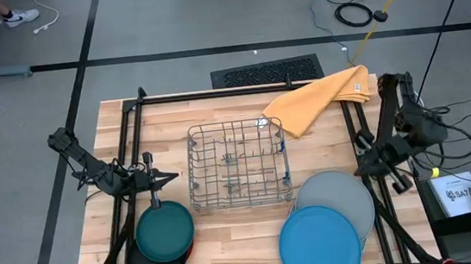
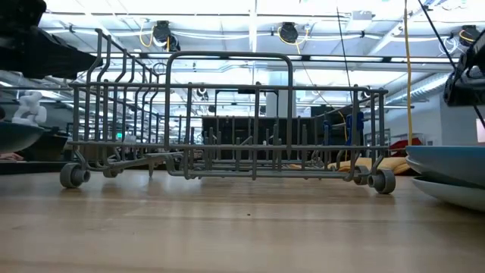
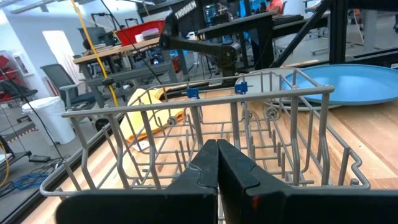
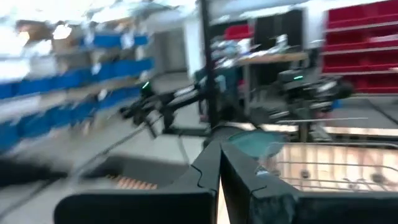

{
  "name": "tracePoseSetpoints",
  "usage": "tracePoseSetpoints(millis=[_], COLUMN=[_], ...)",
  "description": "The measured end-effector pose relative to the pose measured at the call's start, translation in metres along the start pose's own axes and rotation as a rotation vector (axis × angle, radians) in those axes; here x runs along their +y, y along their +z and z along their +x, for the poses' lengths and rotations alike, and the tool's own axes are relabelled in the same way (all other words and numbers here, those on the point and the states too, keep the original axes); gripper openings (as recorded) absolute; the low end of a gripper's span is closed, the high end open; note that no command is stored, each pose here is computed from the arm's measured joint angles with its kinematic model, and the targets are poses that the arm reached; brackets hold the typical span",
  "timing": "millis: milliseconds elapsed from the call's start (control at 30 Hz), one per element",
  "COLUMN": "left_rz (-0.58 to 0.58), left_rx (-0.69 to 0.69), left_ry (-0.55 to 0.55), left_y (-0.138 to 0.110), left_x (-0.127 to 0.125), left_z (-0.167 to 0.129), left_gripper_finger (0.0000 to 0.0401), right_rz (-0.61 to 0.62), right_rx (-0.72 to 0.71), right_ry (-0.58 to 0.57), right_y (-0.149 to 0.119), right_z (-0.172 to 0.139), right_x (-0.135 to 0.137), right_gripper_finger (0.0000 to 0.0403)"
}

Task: Sort dishes
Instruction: Put the blue plate into the green dish rack

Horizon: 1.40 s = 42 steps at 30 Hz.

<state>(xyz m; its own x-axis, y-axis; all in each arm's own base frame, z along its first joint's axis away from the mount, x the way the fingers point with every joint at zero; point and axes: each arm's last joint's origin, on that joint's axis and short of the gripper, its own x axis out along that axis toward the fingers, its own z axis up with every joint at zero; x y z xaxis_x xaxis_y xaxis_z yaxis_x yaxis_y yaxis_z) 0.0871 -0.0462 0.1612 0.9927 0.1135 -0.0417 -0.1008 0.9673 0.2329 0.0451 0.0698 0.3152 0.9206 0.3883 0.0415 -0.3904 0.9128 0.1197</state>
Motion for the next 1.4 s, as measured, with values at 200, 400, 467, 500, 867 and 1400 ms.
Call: tracePoseSetpoints(millis=[200,400,467,500,867,1400], left_rz=[-0.001,0.0,0.017,0.035,-0.133,-0.487], left_rx=[0.0,0.0,0.0,-0.001,-0.266,-0.652], left_ry=[0.0,0.0,0.0,0.001,-0.105,-0.138], left_y=[0.0,0.0,0.0,0.0,0.028,0.062], left_x=[0.0,0.0,0.0,0.0,0.004,0.024], left_z=[0.0,0.0,0.0,0.0,-0.003,-0.02], left_gripper_finger=[0.0,0.0,0.0,0.0,0.0,0.0], right_rz=[-0.165,-0.396,-0.442,-0.453,-0.232,0.048], right_rx=[0.081,0.201,0.239,0.255,0.25,0.301], right_ry=[-0.043,-0.243,-0.266,-0.275,-0.385,-0.396], right_y=[0.011,-0.017,-0.031,-0.038,-0.08,-0.082], right_z=[0.026,0.062,0.074,0.079,0.127,0.164], right_x=[0.03,0.064,0.073,0.077,0.095,0.049], right_gripper_finger=[0.0006,0.0006,0.0006,0.0006,0.0006,0.0006])
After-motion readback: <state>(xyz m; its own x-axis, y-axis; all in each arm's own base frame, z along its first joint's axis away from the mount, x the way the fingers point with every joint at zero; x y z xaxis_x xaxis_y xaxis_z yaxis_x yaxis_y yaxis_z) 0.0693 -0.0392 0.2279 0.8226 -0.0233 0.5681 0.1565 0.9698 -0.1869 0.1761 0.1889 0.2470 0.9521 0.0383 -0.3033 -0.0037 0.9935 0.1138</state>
